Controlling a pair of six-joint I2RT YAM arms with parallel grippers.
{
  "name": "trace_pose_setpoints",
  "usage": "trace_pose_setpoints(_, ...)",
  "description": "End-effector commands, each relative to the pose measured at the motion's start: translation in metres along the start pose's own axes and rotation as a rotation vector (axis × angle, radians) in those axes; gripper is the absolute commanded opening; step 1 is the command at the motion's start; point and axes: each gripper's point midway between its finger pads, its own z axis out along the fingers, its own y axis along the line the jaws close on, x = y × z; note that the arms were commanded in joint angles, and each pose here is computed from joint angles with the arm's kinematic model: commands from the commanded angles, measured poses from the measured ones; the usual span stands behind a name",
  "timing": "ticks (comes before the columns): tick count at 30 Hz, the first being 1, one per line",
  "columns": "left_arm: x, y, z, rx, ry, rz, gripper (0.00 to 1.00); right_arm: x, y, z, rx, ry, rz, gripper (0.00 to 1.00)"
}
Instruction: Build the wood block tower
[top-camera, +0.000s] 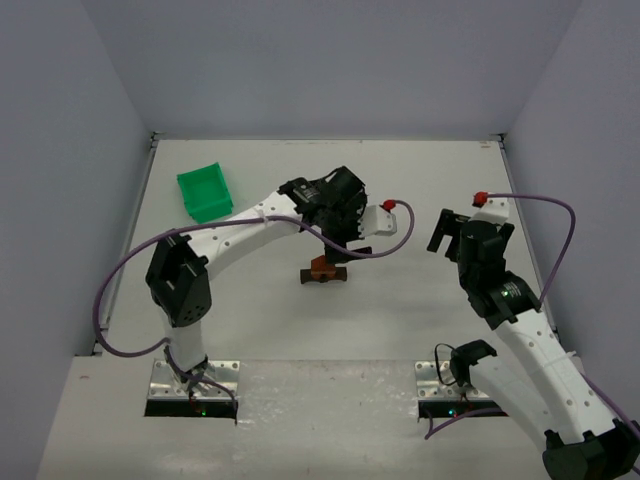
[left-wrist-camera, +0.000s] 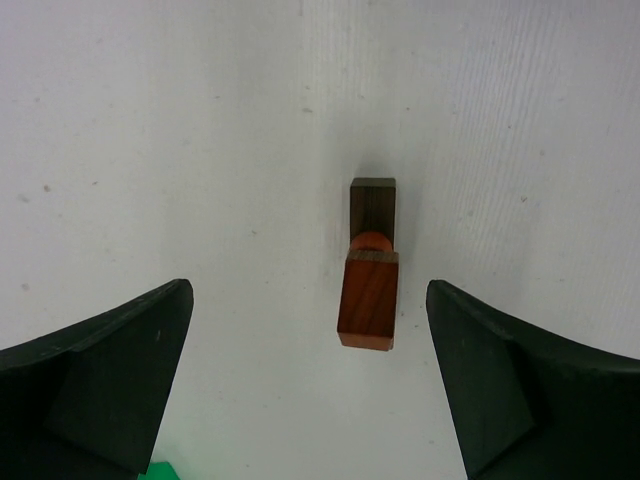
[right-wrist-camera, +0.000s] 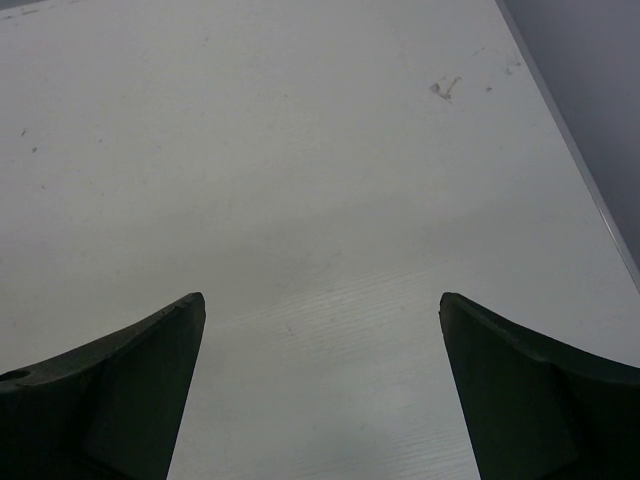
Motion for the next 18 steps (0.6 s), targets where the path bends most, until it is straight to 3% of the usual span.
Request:
trace_pose_setpoints(1,-0.087,0.052,-0.096,-0.309,-0.324,-0.099,1.0,0.007,0.006,0.002,-0.027,0.012,0.043,0.99)
trace_pose_setpoints(3,-0.115,0.083,-0.137,-0.481,-0.46,-0.224,1.0,0.024,0.01,0.006,-0.04,0.057,0.054,0.99)
trace_pose_setpoints(6,-0.142,0.11,-0.199,-0.612,-0.663,-0.424,1.0,0.041,0.014,0.008,-0.06,0.104,0.059,0.99)
trace_pose_setpoints(10,-0.138,0.12,-0.231,-0.596,-0.818,-0.657,1.0,0.054,0.011,0.006,-0.062,0.113,0.082,0.99)
trace_pose_setpoints(12,-0.105,0.121,-0.259,-0.639,-0.931,-0.815,1.0,0.061,0.006,0.004,-0.053,0.104,0.099,0.99)
trace_pose_setpoints(13,-0.059,0.127,-0.224,-0.663,-0.876,-0.975,1.0,0.061,0.006,0.001,-0.062,0.091,0.109,0.99)
trace_pose_setpoints(18,0.059,0.101,-0.241,-0.961,-0.916,-1.269,1.0,0.072,0.002,-0.003,-0.075,0.088,0.112,0.99)
